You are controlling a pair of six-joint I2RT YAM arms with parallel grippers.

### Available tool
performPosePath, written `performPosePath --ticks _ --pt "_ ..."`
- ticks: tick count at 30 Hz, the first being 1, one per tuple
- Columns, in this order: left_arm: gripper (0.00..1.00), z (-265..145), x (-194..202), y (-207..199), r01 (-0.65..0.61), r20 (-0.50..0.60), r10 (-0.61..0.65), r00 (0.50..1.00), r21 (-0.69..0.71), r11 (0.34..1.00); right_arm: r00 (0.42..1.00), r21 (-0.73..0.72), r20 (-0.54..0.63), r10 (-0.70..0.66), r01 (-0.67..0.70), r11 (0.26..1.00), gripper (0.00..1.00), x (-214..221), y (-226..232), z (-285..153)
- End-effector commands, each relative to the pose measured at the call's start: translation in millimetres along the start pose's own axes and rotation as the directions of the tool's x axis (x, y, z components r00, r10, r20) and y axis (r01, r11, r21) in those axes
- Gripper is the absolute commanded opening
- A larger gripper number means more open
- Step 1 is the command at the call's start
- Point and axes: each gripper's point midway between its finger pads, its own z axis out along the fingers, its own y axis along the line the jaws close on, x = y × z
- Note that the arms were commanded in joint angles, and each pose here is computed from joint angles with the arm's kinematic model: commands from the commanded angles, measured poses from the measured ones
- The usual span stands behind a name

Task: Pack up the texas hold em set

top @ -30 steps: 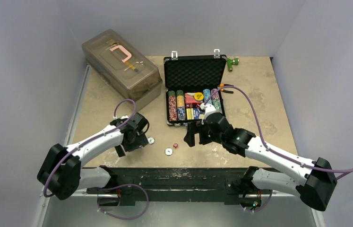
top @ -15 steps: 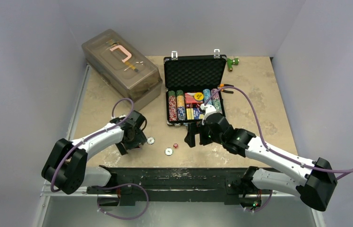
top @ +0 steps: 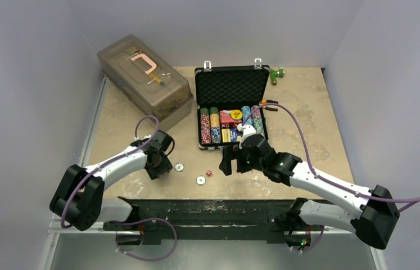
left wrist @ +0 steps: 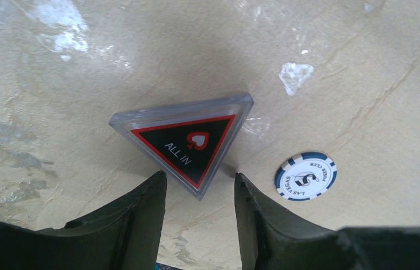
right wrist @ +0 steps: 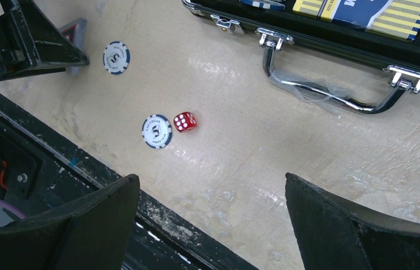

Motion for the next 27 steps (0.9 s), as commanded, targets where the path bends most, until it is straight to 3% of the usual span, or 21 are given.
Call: performPosePath --ticks 1,4,9,12,14,19,24,27 --pt "0.45 1 9 -18 -0.02 -0.05 0.025 0.998 0.108 0.994 1.0 -0.009 0.021 0.004 -0.004 1.0 0.99 -9 7 6" --pt "0.48 -7 12 -13 -0.028 -0.053 0.035 0.998 0.13 0.991 1.0 -0.011 0.017 -0.019 0.019 1.0 0.99 -11 16 11" --pt "0.69 -50 1 -5 -0.06 0.03 0.054 0.998 0.229 0.971 0.998 -0.044 0.002 -0.068 0.068 0.997 0.99 -11 52 24" --pt "0.82 -86 -13 24 -0.088 0.13 0.062 0.99 0.201 0.976 0.998 -0.05 -0.001 -0.066 0.066 0.997 0.99 -10 79 37" --pt "0.88 -120 -35 47 -0.085 0.255 0.038 0.966 0.176 0.981 0.999 -0.058 0.027 -0.029 0.031 0.998 0.99 -18 105 44" --pt "0.89 -202 -63 95 -0.098 0.464 -0.019 0.886 0.227 0.969 0.998 -0.141 0.069 -0.014 0.023 0.99 0.99 -16 175 79" --pt "0.91 -267 -67 123 -0.18 0.595 -0.083 0.8 0.369 0.912 0.983 -0.205 0.066 -0.173 0.183 0.962 0.99 -2 246 131" --pt "0.91 -285 -66 139 -0.199 0.638 -0.13 0.759 0.417 0.887 0.967 -0.248 0.107 -0.229 0.249 0.936 0.91 -2 278 151"
